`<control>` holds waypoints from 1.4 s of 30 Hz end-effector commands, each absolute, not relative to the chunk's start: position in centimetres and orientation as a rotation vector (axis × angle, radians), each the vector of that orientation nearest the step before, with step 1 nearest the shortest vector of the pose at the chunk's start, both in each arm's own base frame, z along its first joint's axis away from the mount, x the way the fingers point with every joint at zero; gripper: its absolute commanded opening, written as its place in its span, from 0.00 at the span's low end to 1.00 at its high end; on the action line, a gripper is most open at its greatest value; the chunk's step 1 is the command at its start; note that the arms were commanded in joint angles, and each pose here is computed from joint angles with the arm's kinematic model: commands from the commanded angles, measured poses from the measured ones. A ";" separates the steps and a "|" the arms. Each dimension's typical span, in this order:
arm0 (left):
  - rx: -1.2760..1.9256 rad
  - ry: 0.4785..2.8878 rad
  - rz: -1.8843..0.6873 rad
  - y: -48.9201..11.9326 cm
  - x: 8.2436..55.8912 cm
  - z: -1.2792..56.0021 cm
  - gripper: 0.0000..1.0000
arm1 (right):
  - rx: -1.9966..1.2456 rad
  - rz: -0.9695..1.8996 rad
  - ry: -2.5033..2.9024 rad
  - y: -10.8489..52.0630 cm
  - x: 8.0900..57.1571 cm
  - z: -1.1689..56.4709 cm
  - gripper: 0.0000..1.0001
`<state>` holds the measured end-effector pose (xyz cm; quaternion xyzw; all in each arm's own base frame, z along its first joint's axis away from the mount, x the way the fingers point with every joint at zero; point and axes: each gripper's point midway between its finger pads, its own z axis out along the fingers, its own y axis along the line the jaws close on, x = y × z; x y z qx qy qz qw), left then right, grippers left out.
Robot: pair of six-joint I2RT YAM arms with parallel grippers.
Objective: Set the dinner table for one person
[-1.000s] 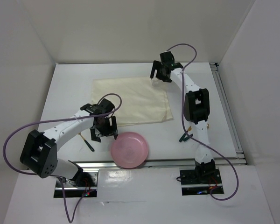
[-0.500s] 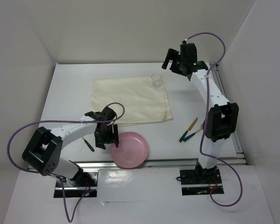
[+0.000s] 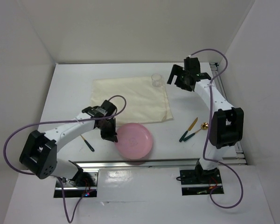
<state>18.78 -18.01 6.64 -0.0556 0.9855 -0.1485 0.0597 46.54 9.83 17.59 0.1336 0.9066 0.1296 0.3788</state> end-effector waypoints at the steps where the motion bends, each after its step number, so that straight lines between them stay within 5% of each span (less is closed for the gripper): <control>1: -0.094 2.872 -0.493 -18.3 20.2 11.5 0.00 | 0.341 0.385 2.233 9.1 45.3 21.2 1.00; 9: -0.283 2.661 -0.431 -17.6 30.8 18.1 0.00 | 0.328 0.434 2.409 10.1 40.4 14.5 0.94; 18: -0.448 2.633 -0.485 -16.8 41.9 14.6 0.00 | 0.333 0.449 2.535 11.1 36.4 9.8 0.99; 33: -0.518 2.679 -0.528 -17.0 47.2 8.6 0.00 | 0.373 0.595 2.600 13.0 35.6 6.3 0.99; 37: -0.508 2.738 -0.478 -16.6 46.6 7.8 0.43 | 0.370 0.591 2.629 13.3 35.3 5.2 0.99; 38: -0.501 2.745 -0.456 -16.3 46.4 7.5 0.62 | 0.377 0.574 2.638 13.1 35.3 4.7 0.99; 42: -0.477 2.726 -0.417 -15.4 45.1 8.7 0.87 | 0.361 0.592 2.643 13.7 35.4 4.3 0.98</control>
